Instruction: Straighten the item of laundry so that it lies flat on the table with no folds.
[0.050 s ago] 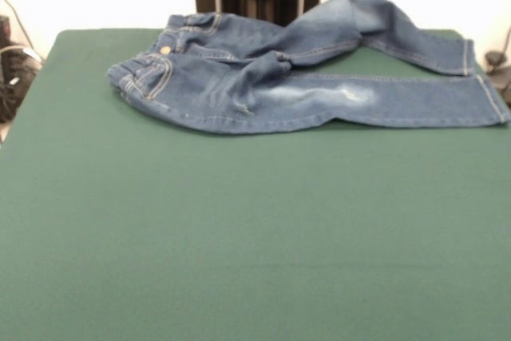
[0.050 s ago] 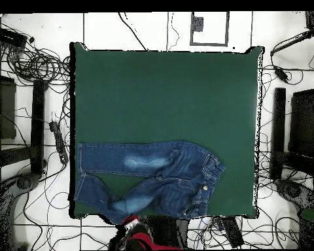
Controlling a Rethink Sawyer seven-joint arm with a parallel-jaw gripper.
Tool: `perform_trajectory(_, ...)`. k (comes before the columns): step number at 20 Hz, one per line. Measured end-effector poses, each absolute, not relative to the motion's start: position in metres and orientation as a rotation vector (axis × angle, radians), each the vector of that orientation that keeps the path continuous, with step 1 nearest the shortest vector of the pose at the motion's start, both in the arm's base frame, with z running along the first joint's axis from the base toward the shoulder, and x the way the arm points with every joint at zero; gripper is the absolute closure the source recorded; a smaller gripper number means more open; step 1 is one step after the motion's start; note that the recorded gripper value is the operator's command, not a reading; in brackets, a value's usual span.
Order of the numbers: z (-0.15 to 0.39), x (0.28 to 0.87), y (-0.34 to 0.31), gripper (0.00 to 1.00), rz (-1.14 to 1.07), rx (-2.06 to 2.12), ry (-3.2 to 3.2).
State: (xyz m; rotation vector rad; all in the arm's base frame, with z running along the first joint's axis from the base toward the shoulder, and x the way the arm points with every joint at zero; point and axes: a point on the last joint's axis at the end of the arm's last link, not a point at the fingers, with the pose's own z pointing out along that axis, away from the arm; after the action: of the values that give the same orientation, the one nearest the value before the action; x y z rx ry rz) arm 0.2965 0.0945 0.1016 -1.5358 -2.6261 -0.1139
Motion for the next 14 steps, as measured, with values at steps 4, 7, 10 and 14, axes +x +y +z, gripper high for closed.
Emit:
perform_trajectory(4,0.109,0.303,0.078,0.00,-0.100,-1.581,-2.603)
perform_trajectory(7,0.102,0.305,0.079,0.00,-0.104,-1.557,-2.627)
perform_trajectory(10,0.095,0.306,0.086,0.00,-0.104,-1.524,-2.644)
perform_trajectory(14,0.086,0.309,0.093,0.00,-0.084,-1.484,-2.666)
